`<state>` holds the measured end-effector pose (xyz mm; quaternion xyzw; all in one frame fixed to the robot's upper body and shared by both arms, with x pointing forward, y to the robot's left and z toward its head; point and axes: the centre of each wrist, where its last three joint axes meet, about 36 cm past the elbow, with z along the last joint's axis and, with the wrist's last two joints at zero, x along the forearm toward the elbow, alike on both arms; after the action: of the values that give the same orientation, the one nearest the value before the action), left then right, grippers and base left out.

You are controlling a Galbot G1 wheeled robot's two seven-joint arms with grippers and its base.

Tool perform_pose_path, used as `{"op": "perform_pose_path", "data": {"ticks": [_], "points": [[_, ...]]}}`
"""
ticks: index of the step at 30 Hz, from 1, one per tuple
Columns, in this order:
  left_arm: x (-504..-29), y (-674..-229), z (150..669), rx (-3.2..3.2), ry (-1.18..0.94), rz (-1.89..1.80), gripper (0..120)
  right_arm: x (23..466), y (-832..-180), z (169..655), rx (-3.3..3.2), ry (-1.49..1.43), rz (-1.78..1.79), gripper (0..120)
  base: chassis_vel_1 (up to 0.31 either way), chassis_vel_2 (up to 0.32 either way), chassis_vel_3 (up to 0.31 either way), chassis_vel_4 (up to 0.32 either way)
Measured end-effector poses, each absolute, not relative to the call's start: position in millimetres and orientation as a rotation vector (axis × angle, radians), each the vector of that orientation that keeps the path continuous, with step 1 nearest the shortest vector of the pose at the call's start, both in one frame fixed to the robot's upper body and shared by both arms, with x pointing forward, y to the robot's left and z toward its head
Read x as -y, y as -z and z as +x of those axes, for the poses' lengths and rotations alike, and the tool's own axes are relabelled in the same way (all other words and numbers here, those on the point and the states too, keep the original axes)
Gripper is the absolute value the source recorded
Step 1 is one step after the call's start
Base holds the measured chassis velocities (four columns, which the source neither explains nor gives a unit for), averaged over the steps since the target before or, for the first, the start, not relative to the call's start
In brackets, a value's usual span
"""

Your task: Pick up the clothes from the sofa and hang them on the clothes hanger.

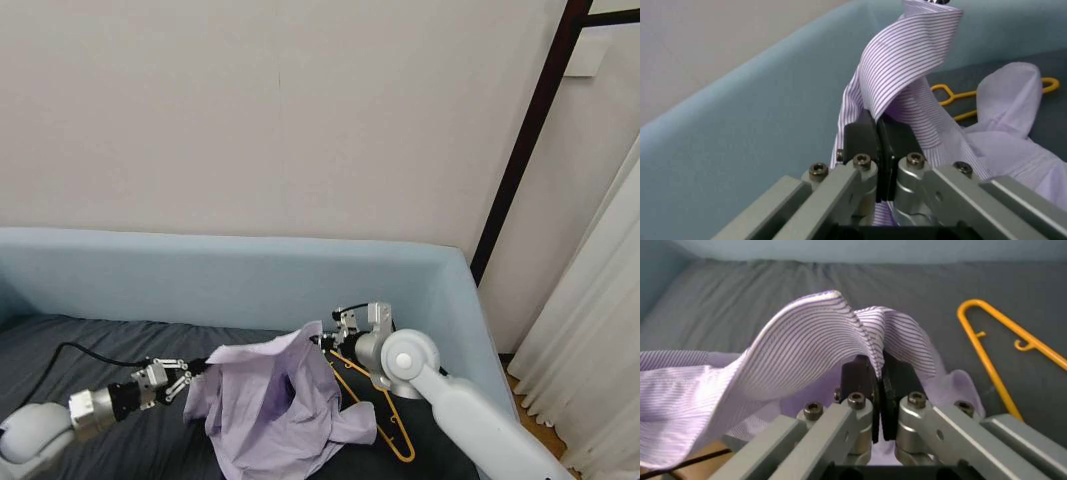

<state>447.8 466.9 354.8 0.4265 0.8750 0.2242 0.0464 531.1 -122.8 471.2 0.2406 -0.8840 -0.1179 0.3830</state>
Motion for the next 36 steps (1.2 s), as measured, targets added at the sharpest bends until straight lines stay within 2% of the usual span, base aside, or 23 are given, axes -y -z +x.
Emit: {"op": "perform_pose_path", "data": {"ticks": [7,13,20,25,27,29,31,35,36], "points": [[-448,-325,481,-2.696,-0.623,1.304,0,144,-460,541,2.201,0.245,0.559,0,0.0,0.0,0.0,0.0],[-457,-322,480,-2.708,-0.629,1.316,0,166,-451,536,2.191,0.207,0.544,0,0.0,0.0,0.0,0.0],[-462,-325,476,-2.734,-0.618,1.302,0,170,-442,522,2.221,0.137,0.569,1,0.0,0.0,0.0,0.0],[-462,-329,474,-2.765,-0.586,1.273,0,178,-437,504,2.301,-0.015,0.594,20,0.0,0.0,0.0,0.0],[-461,-328,474,-2.769,-0.576,1.271,0,179,-436,501,2.317,-0.038,0.604,23,0.0,0.0,0.0,0.0],[-456,-328,473,-2.777,-0.549,1.26,0,183,-435,489,2.363,-0.121,0.64,35,0.0,0.0,0.0,0.0],[-455,-328,472,-2.778,-0.546,1.261,0,184,-434,485,2.374,-0.135,0.651,38,0.0,0.0,0.0,0.0],[-447,-331,473,-2.79,-0.502,1.247,0,188,-420,453,2.504,-0.355,0.782,60,0.0,0.0,0.0,0.0],[-447,-331,473,-2.79,-0.502,1.247,0,188,-420,453,2.504,-0.355,0.782,60,0.0,0.0,0.0,0.0]]}}
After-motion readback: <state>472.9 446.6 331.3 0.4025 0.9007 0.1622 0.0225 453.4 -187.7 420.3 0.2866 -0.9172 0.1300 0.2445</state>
